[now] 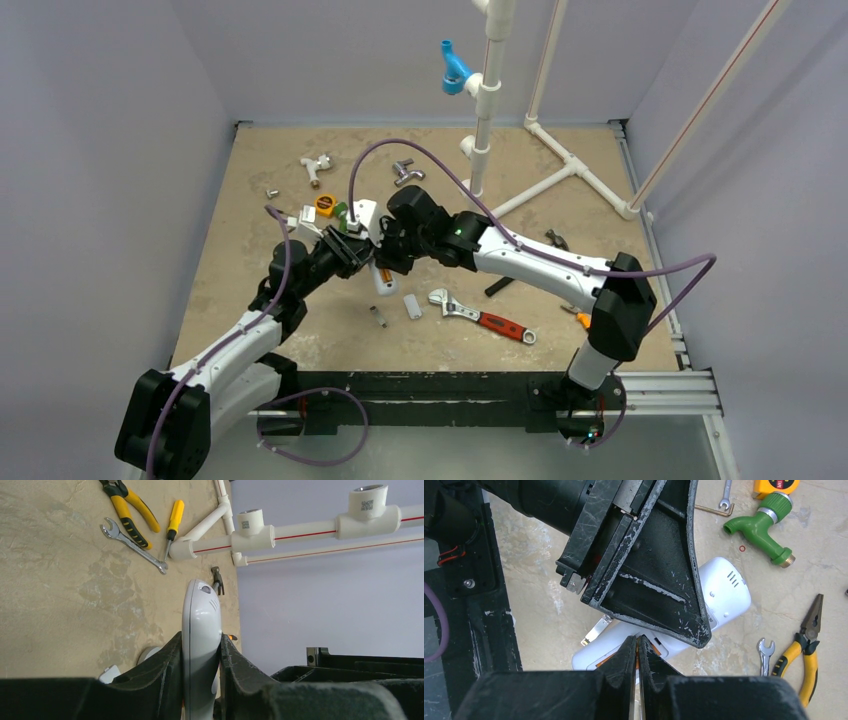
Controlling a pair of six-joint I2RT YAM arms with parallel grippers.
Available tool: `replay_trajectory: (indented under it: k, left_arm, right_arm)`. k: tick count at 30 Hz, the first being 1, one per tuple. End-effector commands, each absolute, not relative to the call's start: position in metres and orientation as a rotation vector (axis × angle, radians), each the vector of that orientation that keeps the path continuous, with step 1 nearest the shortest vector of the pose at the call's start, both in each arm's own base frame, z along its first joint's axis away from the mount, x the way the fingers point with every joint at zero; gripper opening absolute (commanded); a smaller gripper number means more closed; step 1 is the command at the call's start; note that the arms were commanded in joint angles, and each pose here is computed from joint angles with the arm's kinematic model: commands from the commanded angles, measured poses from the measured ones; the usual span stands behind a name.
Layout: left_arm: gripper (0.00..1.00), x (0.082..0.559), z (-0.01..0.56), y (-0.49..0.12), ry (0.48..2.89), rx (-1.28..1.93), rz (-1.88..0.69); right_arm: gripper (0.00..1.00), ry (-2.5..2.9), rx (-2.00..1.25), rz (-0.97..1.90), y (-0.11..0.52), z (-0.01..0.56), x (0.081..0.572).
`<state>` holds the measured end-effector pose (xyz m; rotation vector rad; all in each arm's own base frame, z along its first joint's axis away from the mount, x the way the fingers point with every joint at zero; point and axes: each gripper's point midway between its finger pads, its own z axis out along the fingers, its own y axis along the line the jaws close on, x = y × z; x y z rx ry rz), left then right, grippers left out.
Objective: Load the batteries into the remote control
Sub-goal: Load the battery into the remote control, then adjust the battery in the remote control.
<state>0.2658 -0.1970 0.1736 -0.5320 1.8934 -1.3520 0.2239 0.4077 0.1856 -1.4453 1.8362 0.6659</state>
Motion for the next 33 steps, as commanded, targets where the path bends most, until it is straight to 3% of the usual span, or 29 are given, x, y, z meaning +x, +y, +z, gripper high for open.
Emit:
replay_trajectory:
  k: [1, 15, 18, 24, 33]
  left_arm:
    - [0.0, 0.255, 0.239, -0.215, 1.727, -0.361, -1.534]
    - [0.0, 0.252, 0.243, -0.215, 1.681, -0.275, -1.512]
    - [0.0, 0.251, 0.246, -0.215, 1.663, -0.242, -1.509]
    - [0.0, 0.244, 0.262, -0.217, 1.57, -0.116, -1.51]
    - [0.0, 0.238, 0.28, -0.221, 1.49, -0.027, -1.544]
  right_arm:
    - [0.02, 1.763, -1.414, 0.72, 0.417, 0.206, 0.218]
    - [0.1, 1.674, -0.912, 0.773, 0.362, 0.269, 0.231]
    - [0.21, 1.713, -0.695, 0.816, 0.34, 0.273, 0.244]
    - [0.53, 1.756, -0.515, 1.122, 0.331, 0.27, 0.238]
    - [0.7, 1.716, -0.502, 1.435, 0.355, 0.28, 0.213]
